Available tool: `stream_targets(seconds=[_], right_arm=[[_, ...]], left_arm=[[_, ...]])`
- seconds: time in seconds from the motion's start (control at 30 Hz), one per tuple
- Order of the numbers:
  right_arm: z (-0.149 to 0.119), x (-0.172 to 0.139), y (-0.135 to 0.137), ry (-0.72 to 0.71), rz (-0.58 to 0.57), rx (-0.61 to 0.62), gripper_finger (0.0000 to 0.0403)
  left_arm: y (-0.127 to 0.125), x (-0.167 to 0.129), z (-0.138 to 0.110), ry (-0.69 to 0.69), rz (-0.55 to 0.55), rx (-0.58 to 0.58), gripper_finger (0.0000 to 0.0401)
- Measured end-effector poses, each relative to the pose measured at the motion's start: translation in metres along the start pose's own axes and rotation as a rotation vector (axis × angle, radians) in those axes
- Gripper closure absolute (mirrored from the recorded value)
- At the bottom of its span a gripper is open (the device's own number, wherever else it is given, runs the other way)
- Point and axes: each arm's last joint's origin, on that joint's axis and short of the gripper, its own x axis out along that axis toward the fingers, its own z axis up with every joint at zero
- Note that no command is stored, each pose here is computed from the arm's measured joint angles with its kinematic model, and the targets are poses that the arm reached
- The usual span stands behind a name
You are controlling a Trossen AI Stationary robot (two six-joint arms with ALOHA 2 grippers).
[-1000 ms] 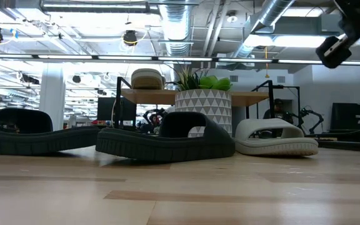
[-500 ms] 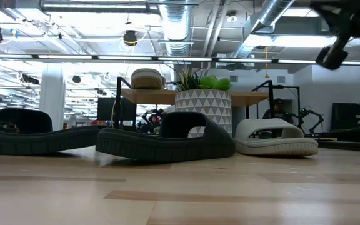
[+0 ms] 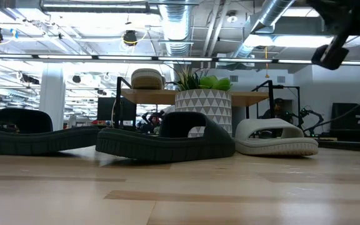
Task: Pick and place slides into the shelf
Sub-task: Put the gray slide on the shelf
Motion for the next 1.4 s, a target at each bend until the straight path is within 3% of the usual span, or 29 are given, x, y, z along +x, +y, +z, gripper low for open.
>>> stream_targets(seconds=[0.07,0.2,0.5,0.63,0.8,0.93,1.17,1.4], right_arm=[[-0.006,0.001,-0.002,0.071,-0.009,0.039,0.0403],[-0.021,0.008,-0.004,0.244,-0.161,0.060,0.0403],[-0.035,0.043,0.020,0.466,-0.366,-0.090,0.0403],[-0.044,0.057,0.019,0.546,-0.540,-0.157,0.0403],[-0.056,0.068,0.010,0.553,-0.725,-0.157,0.0403],[-0.065,0.071,0.001,0.514,-0.811,-0.085,0.0403],[-0.081,0.068,-0.004,0.477,-0.896,0.055,0.0403],[-0.088,0.064,-0.001,0.271,-0.944,0.241,0.0403]], left_arm=[[0.000,-0.001,0.000,0.002,-0.005,0.015,0.0260],[0.000,-0.003,0.000,0.002,-0.017,0.025,0.0260],[-0.001,-0.004,-0.001,0.025,-0.023,0.048,0.0260],[-0.001,-0.004,-0.001,0.026,-0.023,0.062,0.0260],[0.000,-0.004,-0.002,0.043,-0.021,0.074,0.0260],[0.000,-0.004,-0.002,0.058,-0.019,0.077,0.0260],[0.000,-0.004,-0.002,0.063,-0.019,0.097,0.0260],[0.000,-0.004,-0.002,0.062,-0.020,0.114,0.0260]])
